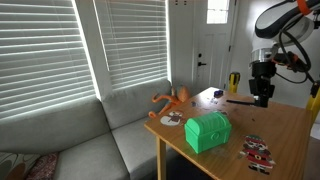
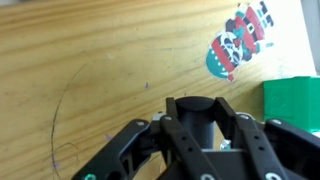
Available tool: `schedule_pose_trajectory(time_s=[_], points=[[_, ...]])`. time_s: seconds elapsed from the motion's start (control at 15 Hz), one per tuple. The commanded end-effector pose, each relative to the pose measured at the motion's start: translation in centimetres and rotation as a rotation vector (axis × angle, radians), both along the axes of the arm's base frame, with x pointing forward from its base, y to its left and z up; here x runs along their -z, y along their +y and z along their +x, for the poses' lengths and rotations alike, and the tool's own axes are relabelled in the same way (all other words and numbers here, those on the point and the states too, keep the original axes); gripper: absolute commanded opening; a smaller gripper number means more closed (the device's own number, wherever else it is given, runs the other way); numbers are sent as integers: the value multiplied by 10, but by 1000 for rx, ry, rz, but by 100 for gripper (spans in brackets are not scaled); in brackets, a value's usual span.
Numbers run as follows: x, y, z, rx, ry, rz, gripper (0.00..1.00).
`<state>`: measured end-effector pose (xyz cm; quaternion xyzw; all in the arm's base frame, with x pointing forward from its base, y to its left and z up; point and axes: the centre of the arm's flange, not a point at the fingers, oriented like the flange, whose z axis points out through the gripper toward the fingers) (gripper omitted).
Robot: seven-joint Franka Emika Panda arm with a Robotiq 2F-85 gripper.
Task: Turn the remote control over
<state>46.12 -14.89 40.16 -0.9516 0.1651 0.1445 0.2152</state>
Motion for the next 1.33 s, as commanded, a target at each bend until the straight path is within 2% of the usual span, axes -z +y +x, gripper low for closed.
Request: schedule_pose_trajectory(time_s=[0.0, 0.33, 0.4, 0.67, 0.87, 1.07, 1.27], points=[[-4, -4, -3, 8, 19, 12, 42], [-5, -8, -3, 16, 34, 20, 42], [-6, -11, -1, 28, 34, 38, 17], [-12, -21, 2, 101, 26, 160, 17], [-14, -26, 0, 156, 50, 270, 17], [-15, -32, -2, 198, 101, 358, 17], [-11, -41, -3, 249, 193, 412, 17]])
